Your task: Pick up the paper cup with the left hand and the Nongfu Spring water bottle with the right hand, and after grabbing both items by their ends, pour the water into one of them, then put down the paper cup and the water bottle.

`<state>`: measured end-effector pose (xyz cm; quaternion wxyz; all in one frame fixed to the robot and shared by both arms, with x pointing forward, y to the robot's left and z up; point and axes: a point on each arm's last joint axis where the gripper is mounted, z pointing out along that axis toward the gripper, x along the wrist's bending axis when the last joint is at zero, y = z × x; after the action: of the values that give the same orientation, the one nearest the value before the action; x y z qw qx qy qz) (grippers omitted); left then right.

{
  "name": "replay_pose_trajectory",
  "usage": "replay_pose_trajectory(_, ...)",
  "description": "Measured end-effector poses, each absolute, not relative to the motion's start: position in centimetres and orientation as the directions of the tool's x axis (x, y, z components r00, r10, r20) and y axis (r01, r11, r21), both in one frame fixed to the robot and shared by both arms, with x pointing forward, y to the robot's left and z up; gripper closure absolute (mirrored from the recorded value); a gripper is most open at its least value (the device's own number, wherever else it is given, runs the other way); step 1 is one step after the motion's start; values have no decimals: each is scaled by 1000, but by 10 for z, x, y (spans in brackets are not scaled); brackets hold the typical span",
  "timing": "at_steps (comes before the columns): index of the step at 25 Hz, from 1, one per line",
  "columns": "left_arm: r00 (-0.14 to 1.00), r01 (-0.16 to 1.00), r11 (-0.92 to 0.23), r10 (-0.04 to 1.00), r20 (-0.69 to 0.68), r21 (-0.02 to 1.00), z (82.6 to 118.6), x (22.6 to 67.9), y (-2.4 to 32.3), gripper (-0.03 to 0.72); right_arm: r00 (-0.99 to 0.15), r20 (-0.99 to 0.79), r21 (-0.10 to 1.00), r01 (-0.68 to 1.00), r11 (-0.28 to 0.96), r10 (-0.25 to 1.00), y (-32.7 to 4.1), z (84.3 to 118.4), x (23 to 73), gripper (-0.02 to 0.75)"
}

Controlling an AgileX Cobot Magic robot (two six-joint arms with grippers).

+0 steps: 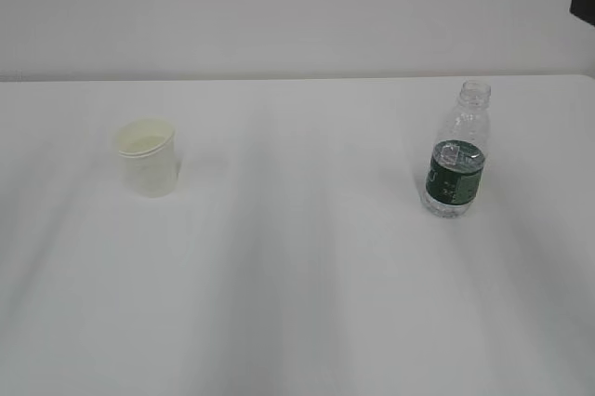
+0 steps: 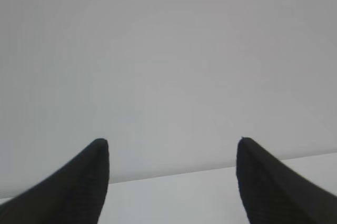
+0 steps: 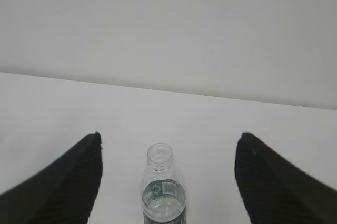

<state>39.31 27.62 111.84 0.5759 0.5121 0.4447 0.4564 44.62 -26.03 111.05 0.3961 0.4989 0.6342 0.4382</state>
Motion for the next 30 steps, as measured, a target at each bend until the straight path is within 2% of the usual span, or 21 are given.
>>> replay_pose_trajectory(24,71,-103,64,996,-57,993,1129,304,299,149,-142,-62,960,262,98,988,-283,1142,351,150)
replay_pose_trajectory(30,31,-73,71,997,-69,995,1127,285,305,151,-135,-58,961,261,92,989,-287,1144,333,150)
